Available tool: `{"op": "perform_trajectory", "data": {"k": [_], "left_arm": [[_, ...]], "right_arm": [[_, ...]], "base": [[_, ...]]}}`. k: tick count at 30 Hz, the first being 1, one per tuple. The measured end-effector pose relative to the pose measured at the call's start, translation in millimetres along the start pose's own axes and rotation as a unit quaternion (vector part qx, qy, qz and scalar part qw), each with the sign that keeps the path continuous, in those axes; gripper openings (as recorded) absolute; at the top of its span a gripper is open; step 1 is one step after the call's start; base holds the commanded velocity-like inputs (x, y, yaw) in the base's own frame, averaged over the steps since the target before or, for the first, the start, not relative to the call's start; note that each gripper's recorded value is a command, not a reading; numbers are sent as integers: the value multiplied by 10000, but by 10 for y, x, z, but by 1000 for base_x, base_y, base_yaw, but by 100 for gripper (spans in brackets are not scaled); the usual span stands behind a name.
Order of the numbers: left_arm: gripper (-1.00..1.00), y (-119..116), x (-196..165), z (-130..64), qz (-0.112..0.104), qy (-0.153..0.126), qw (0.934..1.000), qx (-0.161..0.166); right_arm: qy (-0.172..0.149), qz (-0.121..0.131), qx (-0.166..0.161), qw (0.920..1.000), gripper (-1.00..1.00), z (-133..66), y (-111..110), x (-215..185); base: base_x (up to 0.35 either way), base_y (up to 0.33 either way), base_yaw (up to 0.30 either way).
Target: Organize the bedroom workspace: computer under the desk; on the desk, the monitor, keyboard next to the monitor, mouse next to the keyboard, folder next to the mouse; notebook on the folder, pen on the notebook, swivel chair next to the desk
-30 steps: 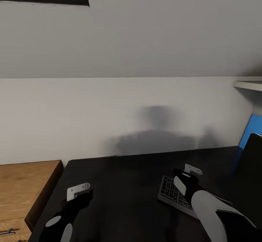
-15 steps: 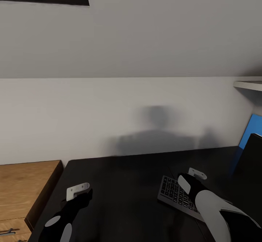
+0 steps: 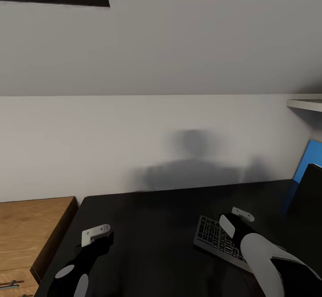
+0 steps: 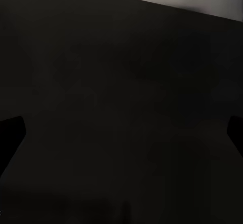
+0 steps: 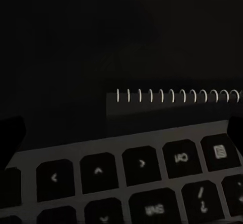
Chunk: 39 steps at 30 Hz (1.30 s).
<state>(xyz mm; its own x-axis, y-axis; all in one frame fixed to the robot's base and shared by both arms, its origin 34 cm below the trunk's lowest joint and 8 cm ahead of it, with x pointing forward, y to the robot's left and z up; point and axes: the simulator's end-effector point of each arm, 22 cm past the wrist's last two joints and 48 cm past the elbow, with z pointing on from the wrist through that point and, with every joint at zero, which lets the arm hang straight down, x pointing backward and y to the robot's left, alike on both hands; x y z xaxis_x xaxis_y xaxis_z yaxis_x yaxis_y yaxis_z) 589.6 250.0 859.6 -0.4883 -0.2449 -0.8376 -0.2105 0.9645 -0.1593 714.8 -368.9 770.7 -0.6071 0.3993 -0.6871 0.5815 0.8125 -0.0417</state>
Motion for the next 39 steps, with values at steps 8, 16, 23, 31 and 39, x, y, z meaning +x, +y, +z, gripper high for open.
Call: {"op": "perform_trajectory", "data": {"k": [8,16,23,31,39], "left_arm": [[100,7,0,0,-3,0,10000,-9],[100,6,0,0,-1,0,10000,-9],[100,-16,1,-2,6,1,10000,11],[100,-49,4,-5,17,2,10000,42],[100,-36,106,58,24,1,10000,45]], "right_arm": [[273,-133,35,9995,100,22,-72,94],[333,-162,58,9993,100,29,-102,112],[419,-208,57,9989,100,26,-103,149],[467,-236,53,9986,100,24,-102,170],[362,-268,30,9990,100,95,-68,161]], "base": [[0,0,0],[0,0,0],[0,0,0],[0,0,0],[0,0,0]]}}
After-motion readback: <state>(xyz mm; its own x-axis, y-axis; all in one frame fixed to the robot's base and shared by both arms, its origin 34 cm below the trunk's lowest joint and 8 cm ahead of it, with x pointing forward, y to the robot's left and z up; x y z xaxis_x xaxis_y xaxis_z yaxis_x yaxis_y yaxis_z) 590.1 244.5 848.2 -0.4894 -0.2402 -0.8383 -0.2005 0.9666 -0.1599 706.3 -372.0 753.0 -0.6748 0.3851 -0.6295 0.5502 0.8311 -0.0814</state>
